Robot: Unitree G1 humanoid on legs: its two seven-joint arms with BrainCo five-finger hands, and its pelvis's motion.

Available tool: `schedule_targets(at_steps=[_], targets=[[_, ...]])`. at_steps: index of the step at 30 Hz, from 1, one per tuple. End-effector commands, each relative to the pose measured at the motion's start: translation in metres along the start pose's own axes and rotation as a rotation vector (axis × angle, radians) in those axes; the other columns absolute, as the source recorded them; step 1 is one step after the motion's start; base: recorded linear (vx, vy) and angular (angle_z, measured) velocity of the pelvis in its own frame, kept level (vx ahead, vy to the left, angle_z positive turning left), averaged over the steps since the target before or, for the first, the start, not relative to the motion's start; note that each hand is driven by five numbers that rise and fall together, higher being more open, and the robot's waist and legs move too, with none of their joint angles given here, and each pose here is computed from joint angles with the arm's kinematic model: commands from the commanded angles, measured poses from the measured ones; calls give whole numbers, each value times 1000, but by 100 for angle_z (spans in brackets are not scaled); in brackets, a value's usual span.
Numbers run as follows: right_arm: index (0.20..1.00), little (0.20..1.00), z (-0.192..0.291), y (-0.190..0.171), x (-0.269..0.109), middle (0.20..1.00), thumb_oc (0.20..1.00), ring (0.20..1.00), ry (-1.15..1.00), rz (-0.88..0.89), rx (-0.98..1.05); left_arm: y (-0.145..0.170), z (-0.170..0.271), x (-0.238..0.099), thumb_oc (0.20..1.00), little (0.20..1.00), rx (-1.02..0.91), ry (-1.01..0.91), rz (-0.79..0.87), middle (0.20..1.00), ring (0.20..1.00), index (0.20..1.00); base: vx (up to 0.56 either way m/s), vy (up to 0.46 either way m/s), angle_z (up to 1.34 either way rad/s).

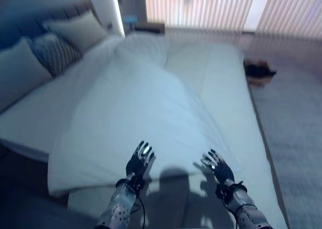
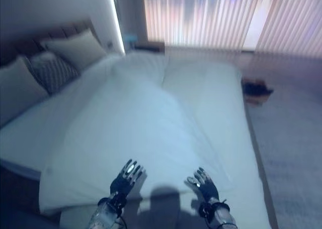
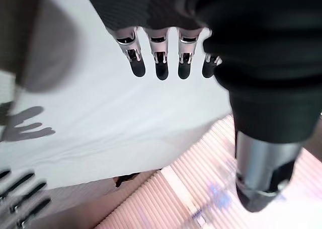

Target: Make the bed

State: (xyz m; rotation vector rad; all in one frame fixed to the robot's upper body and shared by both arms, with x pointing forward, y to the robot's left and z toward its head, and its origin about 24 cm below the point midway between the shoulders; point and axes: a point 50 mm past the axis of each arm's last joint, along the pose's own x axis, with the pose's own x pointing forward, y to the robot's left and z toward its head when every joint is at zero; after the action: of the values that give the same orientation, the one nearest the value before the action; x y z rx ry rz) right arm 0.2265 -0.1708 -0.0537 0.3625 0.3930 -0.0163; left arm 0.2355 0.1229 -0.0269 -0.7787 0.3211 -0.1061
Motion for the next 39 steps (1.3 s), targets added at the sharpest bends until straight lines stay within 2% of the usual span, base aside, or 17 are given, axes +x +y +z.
schedule_targets(at_steps=[1, 7, 20, 26, 36, 39], targets=[[1000, 1000, 52, 35, 17, 1000, 1000, 1000, -217, 131, 116, -47, 29, 21, 1000, 1000, 6, -123, -186, 1000, 1000, 1000, -151, -15, 4], [1000, 1000, 67, 57, 26, 1000, 1000, 1000, -271, 179, 302, -81, 28, 37, 1000, 1000, 17, -124, -270, 1000, 1000, 1000, -147, -13, 2], [1000, 1000, 122, 118, 29, 1000, 1000, 1000, -430, 364, 472, -141, 54, 49, 1000, 1000, 36, -220, -391, 1000, 1000, 1000, -90, -10, 1], [1000, 1000, 140, 129, 30, 1000, 1000, 1000, -489, 393, 540, -153, 59, 49, 1000, 1000, 28, -242, -419, 1000, 1000, 1000, -16, -29, 5], [1000, 1000, 188, 138, 25, 1000, 1000, 1000, -668, 497, 879, -165, 68, 43, 1000, 1000, 69, -269, -497, 1000, 1000, 1000, 5, -23, 7], [1000, 1000, 192, 138, 23, 1000, 1000, 1000, -690, 511, 902, -166, 69, 42, 1000, 1000, 79, -268, -508, 1000, 1000, 1000, 8, 2, 9]])
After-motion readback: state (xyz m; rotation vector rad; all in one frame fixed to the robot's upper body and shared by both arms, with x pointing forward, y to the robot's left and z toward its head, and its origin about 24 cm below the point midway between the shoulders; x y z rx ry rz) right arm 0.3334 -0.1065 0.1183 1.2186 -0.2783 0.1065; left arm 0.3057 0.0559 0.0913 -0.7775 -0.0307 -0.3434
